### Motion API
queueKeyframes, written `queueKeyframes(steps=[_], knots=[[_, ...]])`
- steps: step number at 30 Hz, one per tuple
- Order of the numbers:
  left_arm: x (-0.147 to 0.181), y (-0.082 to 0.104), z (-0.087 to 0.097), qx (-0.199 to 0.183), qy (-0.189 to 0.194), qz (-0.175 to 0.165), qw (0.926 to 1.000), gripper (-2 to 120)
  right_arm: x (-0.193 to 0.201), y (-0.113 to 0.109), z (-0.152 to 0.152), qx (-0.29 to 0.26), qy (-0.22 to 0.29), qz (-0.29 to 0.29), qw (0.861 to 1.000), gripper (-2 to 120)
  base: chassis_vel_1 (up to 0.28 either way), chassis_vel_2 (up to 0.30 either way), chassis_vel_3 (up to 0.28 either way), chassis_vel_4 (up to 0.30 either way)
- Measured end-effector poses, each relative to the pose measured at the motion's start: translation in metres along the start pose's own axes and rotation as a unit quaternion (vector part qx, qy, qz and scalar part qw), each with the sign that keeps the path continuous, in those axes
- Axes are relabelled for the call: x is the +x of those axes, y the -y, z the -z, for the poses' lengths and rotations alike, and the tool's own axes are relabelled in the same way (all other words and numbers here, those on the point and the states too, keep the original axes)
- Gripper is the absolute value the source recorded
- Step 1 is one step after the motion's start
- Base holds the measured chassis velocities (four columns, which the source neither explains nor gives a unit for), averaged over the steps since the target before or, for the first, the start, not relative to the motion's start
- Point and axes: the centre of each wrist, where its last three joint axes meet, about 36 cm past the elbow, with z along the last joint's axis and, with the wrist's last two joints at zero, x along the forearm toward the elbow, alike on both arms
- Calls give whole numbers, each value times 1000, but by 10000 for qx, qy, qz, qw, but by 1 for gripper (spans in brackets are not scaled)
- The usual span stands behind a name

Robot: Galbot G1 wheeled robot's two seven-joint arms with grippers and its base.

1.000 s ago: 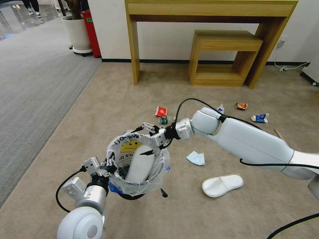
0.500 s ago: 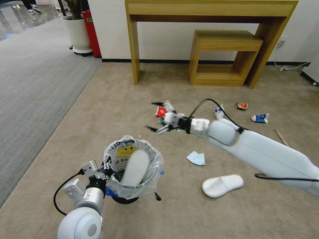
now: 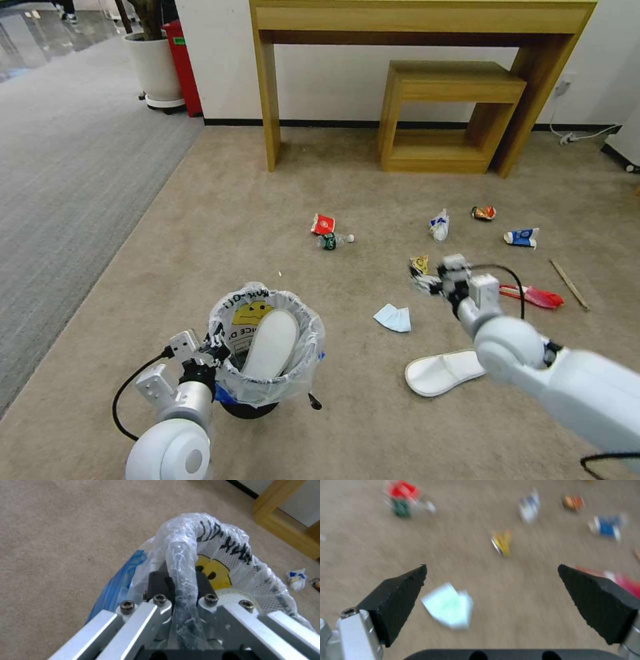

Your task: Pick up the trash bin and place the garbage on the floor into it.

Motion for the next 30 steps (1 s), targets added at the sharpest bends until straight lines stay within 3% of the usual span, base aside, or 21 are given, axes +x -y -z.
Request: queueKeyframes(steps=[1,8,10,14,24,30], knots=[[1,-1,-1,-10,1,21,10000,3,-1,0,-14,-192,-214,-209,9994,100,0,0,0,0],[2,-3,-4,-27,-3,77,10000,3,-9,-18,-41,-1082,-670,-666,9896,100,0,0,0,0],[3,-3,-6,-38,-14,110,9999,3,-20,-23,-50,-1626,-820,-841,9797,100,0,0,0,0],[3,-4,-8,-35,-18,143,9999,3,-31,-25,-67,-2007,-996,-1062,9688,100,0,0,0,0],[1,-5,-10,-28,-27,187,9998,3,-43,-27,-123,-2070,-1252,-1488,9588,100,0,0,0,0],[1,-5,-10,-20,-22,177,9998,3,-51,-34,-140,-2105,-1302,-1586,9558,100,0,0,0,0]])
